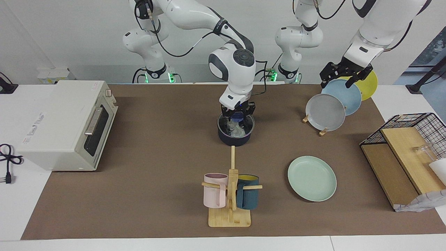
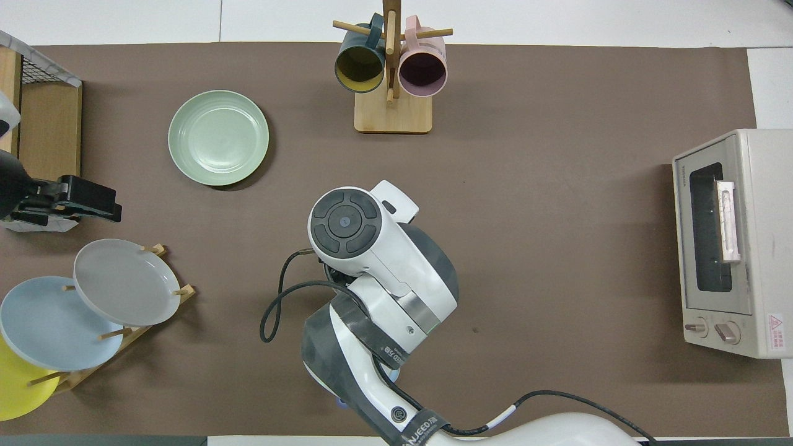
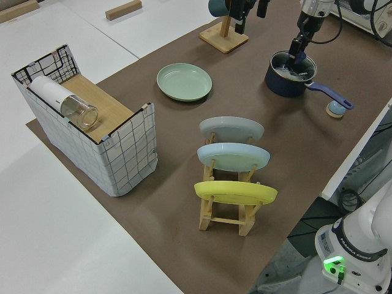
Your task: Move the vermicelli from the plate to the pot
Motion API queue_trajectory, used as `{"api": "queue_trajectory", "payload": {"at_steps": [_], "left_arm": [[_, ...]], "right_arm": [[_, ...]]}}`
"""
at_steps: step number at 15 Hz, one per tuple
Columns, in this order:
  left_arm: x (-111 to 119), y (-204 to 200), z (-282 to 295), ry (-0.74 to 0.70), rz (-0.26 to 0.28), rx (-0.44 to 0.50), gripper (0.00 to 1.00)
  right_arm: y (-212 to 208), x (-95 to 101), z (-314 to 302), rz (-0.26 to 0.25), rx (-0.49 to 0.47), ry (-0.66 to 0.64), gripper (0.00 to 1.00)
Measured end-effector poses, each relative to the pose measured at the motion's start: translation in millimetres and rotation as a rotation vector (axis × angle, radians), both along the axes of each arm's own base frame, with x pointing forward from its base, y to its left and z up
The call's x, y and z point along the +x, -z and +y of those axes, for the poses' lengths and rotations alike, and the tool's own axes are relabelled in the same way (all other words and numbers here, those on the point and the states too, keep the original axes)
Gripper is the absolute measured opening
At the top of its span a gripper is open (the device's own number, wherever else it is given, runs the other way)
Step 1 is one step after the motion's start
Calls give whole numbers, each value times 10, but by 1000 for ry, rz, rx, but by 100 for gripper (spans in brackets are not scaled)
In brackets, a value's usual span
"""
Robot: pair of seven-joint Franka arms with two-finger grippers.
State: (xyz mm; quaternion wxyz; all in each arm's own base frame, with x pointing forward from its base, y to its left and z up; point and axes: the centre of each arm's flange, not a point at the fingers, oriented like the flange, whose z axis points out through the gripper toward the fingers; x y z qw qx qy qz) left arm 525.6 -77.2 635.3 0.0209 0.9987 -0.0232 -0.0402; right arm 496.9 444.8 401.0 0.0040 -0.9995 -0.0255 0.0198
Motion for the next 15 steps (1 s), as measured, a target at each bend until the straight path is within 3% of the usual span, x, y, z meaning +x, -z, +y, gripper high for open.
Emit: {"api": "queue_trajectory", "payload": {"at_steps": [2, 4, 5, 7, 9, 15], "left_arm": [[40, 17, 11, 2, -18, 8, 100], [111, 57, 27, 5, -40, 16, 100], [138, 90, 26, 7, -41, 16, 100], [161, 141, 22, 10, -33, 18, 100], [162, 147, 23, 10, -31, 19, 100], [161, 146, 21, 11, -31, 19, 100]], "right_arm": [[-18, 27, -16, -9, 5, 4, 75], [-138, 179, -149, -39, 19, 30, 95], [-270, 324, -323, -59, 30, 49, 100], [-615, 662, -943, -81, 39, 63, 100], [-966, 867, -1674, -75, 29, 90, 100], [-1656, 791, -3213, 9, -7, 200, 100]]}}
